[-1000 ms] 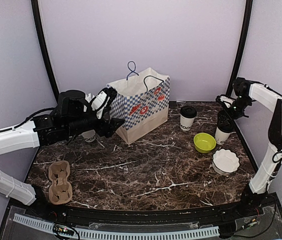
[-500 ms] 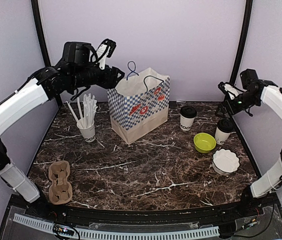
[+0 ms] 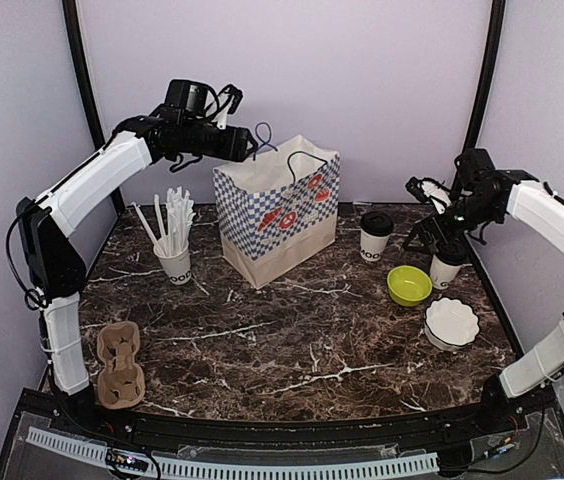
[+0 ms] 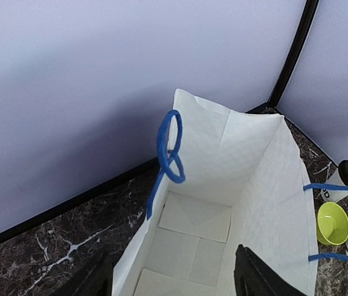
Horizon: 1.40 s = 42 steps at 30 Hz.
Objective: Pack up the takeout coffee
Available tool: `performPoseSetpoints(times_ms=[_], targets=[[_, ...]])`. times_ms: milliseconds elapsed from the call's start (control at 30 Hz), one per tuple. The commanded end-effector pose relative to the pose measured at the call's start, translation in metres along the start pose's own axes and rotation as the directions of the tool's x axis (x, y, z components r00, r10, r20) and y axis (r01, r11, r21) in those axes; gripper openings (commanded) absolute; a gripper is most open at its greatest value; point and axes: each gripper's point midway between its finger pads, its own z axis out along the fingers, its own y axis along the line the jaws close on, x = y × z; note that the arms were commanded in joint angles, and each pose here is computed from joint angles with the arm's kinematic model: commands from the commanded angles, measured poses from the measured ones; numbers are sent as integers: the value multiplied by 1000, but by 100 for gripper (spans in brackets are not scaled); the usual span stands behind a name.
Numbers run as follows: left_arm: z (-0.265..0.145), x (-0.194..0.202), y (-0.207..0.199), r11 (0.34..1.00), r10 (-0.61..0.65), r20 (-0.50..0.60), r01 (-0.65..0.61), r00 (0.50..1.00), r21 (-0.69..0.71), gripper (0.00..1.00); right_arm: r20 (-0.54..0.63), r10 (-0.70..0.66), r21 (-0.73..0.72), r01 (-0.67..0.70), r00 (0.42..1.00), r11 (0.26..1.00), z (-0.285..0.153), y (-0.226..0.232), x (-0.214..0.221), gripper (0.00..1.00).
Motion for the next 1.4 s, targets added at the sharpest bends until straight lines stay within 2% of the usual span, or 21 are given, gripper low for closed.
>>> performPoseSetpoints(times_ms=[0, 133, 267, 333, 400, 467, 600, 633, 733, 967, 1033, 1133, 1200, 1267, 1367], targets=[[12, -15, -8, 994, 23, 46, -28, 999, 107, 69, 44, -52, -9, 52, 998, 999, -2, 9, -10, 99], [36, -10, -6, 991, 55, 59, -62, 997, 119, 69, 46, -51, -36, 53, 998, 998, 0, 14, -10, 99], [50, -10, -5, 990, 67, 80, -76, 995, 122, 64, 46, -51, -44, 53, 998, 998, 2, 16, -8, 99], [55, -11, -3, 989, 77, 91, -87, 993, 116, 58, 43, -50, -47, 53, 998, 998, 2, 17, -7, 99], [61, -12, -1, 990, 90, 102, -100, 991, 103, 46, 44, -47, -50, 49, 998, 998, 2, 17, -7, 99], [64, -15, 0, 989, 100, 116, -111, 988, 96, 39, 44, -45, -55, 47, 998, 997, 3, 18, -7, 98], [69, -17, 1, 987, 122, 136, -135, 983, 87, 28, 34, -40, -57, 42, 999, 997, 5, 18, -3, 99], [69, -19, 2, 986, 131, 145, -144, 981, 83, 28, 31, -39, -59, 41, 999, 997, 6, 18, -3, 99], [68, -24, 3, 985, 148, 158, -160, 976, 68, 43, 29, -37, -64, 39, 999, 997, 6, 19, -2, 99], [76, -23, 8, 981, 182, 171, -192, 968, 41, 57, 23, -33, -75, 35, 999, 997, 10, 20, 0, 98], [82, -20, 7, 979, 186, 173, -197, 967, 47, 58, 21, -30, -76, 31, 999, 997, 11, 20, 0, 99], [88, -21, 4, 976, 193, 196, -208, 962, 60, 58, 21, -26, -80, 28, 999, 996, 12, 20, 0, 99], [92, -21, 3, 974, 196, 208, -214, 958, 69, 54, 21, -28, -83, 29, 999, 996, 12, 21, 0, 99], [93, -24, -1, 971, 198, 228, -223, 953, 87, 49, 22, -27, -84, 29, 999, 996, 12, 21, 0, 99], [90, -29, -9, 965, 195, 250, -231, 949, 125, 35, 22, -27, -83, 29, 999, 996, 11, 22, 1, 98]])
